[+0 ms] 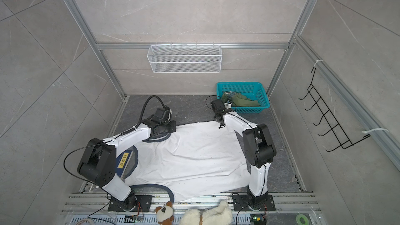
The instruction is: Fold and stack the tank tops
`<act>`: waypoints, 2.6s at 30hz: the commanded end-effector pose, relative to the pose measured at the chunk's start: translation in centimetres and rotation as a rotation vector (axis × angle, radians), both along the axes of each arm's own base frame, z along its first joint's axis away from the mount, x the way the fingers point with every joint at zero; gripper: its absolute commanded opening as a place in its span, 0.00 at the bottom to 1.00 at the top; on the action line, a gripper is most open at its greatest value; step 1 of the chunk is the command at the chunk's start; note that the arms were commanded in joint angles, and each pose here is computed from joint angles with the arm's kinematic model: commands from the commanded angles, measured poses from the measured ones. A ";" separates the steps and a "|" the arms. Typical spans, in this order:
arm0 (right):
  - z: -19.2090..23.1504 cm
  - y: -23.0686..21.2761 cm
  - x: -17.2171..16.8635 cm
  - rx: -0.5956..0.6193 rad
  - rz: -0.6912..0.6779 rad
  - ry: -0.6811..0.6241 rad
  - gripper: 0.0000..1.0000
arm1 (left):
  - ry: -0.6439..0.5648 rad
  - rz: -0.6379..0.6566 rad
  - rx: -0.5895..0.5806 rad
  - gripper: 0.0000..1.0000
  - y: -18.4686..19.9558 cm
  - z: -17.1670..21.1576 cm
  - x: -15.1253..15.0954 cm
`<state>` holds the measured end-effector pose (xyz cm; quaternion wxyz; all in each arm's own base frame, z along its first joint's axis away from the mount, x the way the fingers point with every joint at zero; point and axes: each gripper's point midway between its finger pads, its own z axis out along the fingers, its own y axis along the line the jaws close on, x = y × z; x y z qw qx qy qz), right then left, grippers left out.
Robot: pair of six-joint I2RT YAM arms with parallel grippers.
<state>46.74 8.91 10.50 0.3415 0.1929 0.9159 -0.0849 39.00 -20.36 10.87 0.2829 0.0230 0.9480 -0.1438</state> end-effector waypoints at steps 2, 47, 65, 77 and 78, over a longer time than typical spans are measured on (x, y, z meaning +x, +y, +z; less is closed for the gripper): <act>1.7 -2.9 0.1 0.011 -0.071 -0.046 0.00 | -0.032 -0.053 0.064 0.00 -0.8 0.6 3.0; -2.3 -6.9 -15.3 0.220 -0.056 0.061 0.00 | -0.026 -0.130 0.117 0.00 -3.7 -1.9 -4.8; -5.2 -6.4 -17.9 0.260 -0.061 0.134 0.00 | 0.004 -0.070 0.124 0.01 -3.1 -4.2 -7.2; -2.7 -7.0 -17.4 0.218 -0.052 0.093 0.42 | -0.037 0.002 0.142 0.54 -1.2 0.2 -7.2; -2.0 -7.1 -17.2 0.215 -0.046 0.077 0.46 | -0.042 0.040 0.148 0.58 -0.1 1.1 -6.8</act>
